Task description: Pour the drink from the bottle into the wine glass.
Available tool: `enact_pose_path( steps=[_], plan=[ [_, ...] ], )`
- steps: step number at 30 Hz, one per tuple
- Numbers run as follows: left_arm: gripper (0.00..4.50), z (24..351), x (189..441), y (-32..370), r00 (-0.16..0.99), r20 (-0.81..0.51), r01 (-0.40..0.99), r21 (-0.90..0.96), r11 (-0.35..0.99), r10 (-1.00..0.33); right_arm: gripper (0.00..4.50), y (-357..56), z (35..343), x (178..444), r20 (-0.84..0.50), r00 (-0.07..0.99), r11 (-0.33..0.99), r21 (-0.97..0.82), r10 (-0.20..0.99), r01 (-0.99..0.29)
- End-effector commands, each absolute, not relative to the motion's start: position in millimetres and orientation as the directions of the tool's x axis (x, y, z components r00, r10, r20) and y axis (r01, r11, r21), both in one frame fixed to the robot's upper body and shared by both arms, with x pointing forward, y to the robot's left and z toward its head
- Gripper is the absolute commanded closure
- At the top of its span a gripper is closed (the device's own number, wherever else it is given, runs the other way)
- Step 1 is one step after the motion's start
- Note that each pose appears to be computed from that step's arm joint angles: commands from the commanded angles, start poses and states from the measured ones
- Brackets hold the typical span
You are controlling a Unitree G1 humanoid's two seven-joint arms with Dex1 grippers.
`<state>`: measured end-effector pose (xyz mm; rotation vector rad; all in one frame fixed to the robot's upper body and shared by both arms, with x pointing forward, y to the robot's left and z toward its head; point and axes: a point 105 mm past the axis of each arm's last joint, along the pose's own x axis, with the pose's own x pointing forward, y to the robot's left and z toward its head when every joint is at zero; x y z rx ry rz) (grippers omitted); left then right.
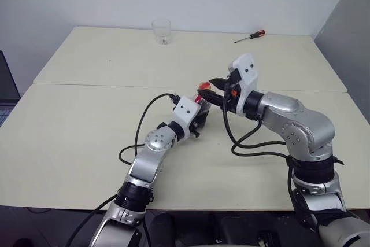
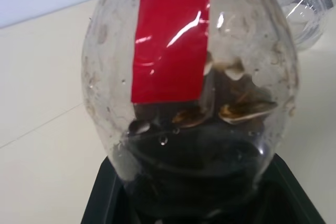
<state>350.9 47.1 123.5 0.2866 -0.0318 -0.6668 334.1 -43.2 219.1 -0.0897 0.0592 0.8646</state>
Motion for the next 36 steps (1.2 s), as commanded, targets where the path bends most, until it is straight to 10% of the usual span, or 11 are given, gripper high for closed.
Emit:
enact_pose_path(
  steps=[1,6,11,25,36],
  plan=[
    [3.08,152,345,38,0.761,0.041,0.598,0.343,0.724,-0.647,1.76,-38,229,330,-0.048,0.636,0.632,-0.078,0.77,-0.771],
    [3.1,153,344,38,0.758,0.043,0.596,0.361,0.717,-0.651,1.76,-38,230,331,-0.043,0.638,0.634,-0.076,0.769,-0.77],
    [3.17,152,344,39,0.763,0.043,0.592,0.354,0.725,-0.644,3.04,-40,232,332,-0.037,0.645,0.641,-0.077,0.763,-0.764],
    [3.36,150,345,38,0.76,0.042,0.595,0.357,0.72,-0.649,3.05,-42,235,332,-0.023,0.637,0.634,-0.084,0.77,-0.769],
    [3.57,151,341,33,0.72,0.041,0.64,0.345,0.686,-0.692,3.05,-35,242,328,-0.068,0.279,0.255,-0.247,0.958,-0.935]
  ],
)
